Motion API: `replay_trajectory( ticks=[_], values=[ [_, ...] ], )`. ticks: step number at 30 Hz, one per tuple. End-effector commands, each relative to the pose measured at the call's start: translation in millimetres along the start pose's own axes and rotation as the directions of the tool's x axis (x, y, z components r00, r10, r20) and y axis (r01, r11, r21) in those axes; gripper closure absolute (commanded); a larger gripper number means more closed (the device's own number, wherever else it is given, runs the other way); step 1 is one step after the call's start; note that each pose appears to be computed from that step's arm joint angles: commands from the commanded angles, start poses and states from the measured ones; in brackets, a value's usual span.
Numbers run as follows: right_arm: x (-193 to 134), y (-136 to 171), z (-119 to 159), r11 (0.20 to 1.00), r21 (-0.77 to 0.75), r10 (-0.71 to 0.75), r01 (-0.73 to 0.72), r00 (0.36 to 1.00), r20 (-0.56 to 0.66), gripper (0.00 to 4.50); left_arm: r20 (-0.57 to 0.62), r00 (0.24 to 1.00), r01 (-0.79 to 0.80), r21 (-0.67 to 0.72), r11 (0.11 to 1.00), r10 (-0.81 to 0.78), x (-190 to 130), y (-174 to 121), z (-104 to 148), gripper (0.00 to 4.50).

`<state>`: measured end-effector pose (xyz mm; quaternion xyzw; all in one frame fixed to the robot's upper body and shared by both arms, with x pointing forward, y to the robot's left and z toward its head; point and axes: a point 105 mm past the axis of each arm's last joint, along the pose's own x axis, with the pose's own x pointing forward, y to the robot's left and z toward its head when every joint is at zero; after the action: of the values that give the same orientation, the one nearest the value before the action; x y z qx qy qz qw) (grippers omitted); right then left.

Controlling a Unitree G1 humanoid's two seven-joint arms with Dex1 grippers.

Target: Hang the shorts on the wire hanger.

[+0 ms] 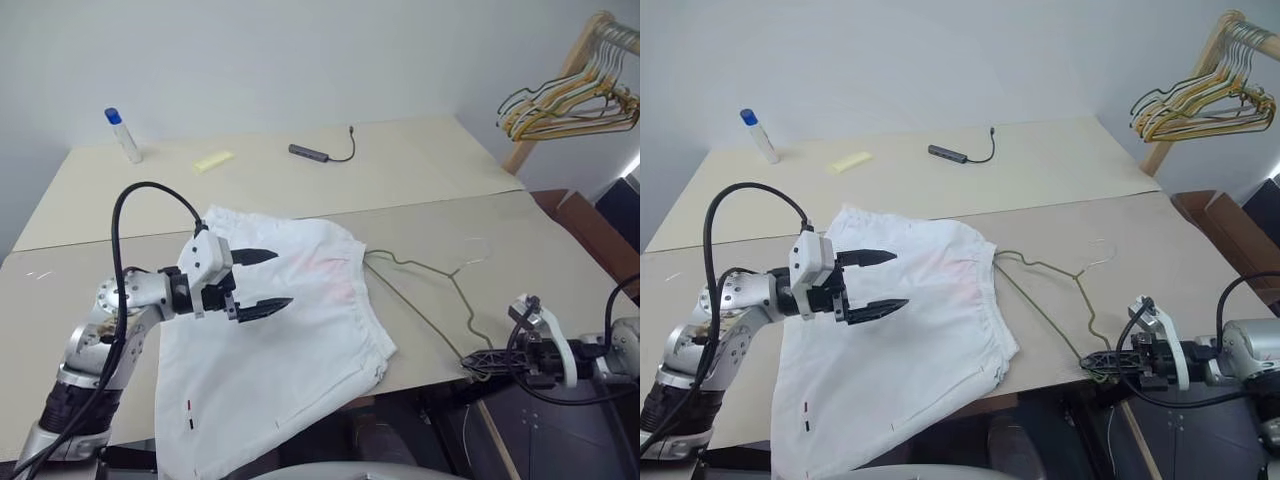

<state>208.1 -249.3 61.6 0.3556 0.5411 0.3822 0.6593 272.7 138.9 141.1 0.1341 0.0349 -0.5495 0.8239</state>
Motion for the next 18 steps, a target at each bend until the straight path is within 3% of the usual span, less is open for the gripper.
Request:
replay_trajectory(
  ticks=[1,10,18],
  values=[
    [-2,7,10,0.998,-0.056,0.025,-0.024,0.999,0.026,4.50,0.013,1.000,-0.009,0.048,0.999,0.009,-1,-1,10,0.04],
    [-4,12,-5,0.978,-0.201,0.039,-0.060,0.994,-0.106,4.50,0.010,1.000,-0.018,0.048,0.999,0.017,0,0,8,0.04],
    [12,-1,32,0.978,-0.208,-0.024,-0.002,0.992,-0.123,4.50,0.003,1.000,-0.012,0.059,0.998,0.012,5,-2,7,0.04]
  ],
)
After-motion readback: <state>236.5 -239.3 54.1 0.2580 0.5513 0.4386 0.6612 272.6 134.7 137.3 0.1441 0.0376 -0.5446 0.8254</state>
